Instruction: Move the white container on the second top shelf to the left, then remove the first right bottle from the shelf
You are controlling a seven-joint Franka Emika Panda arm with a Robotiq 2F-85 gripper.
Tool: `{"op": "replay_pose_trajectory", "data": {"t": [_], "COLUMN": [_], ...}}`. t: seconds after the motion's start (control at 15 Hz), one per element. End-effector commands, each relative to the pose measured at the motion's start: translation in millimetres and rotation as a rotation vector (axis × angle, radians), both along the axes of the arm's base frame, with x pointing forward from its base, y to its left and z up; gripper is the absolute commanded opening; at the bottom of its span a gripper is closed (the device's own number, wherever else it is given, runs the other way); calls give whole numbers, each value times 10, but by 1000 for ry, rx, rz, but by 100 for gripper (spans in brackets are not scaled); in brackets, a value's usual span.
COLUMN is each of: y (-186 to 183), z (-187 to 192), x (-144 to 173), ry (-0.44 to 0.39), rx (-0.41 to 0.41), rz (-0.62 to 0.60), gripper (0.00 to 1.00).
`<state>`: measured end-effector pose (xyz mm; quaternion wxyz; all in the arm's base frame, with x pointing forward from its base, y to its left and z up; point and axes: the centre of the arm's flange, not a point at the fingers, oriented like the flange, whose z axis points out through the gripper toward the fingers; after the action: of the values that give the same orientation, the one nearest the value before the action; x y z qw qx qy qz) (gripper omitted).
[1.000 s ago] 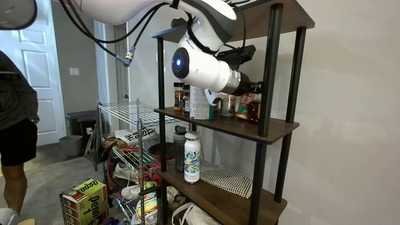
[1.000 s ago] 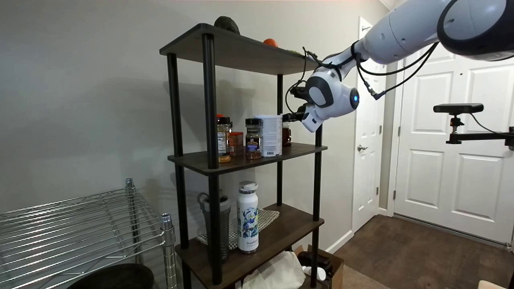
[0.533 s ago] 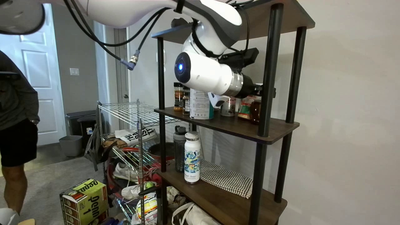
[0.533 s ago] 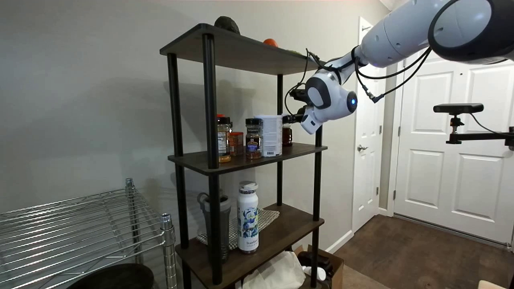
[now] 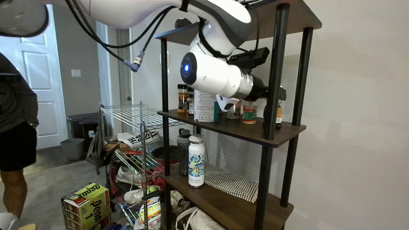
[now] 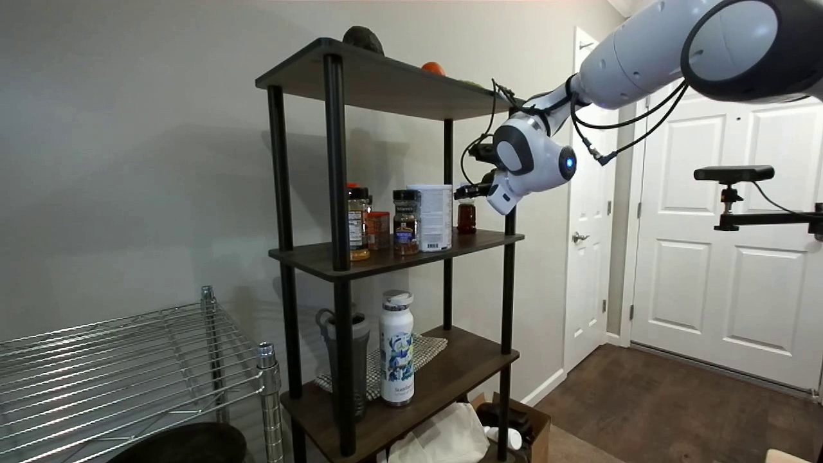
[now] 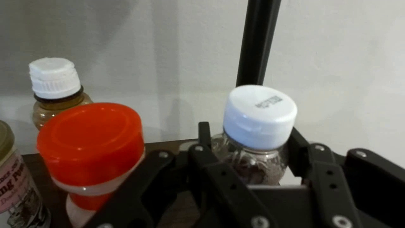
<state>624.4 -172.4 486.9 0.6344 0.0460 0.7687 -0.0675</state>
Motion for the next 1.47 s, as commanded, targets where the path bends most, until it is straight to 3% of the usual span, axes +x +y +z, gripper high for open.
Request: {"op": "replay_pose_trajectory", "data": {"t": [0.0, 0.47, 0.93, 1.4], "y": [122, 221, 68, 178], "z": [53, 145, 99, 95], "x": [-24, -124, -313, -489], "ry": [14, 60, 65, 54], "rx": [-48, -136, -184, -279], "rz": [-5, 8, 12, 98], "gripper": [31, 31, 31, 31]}}
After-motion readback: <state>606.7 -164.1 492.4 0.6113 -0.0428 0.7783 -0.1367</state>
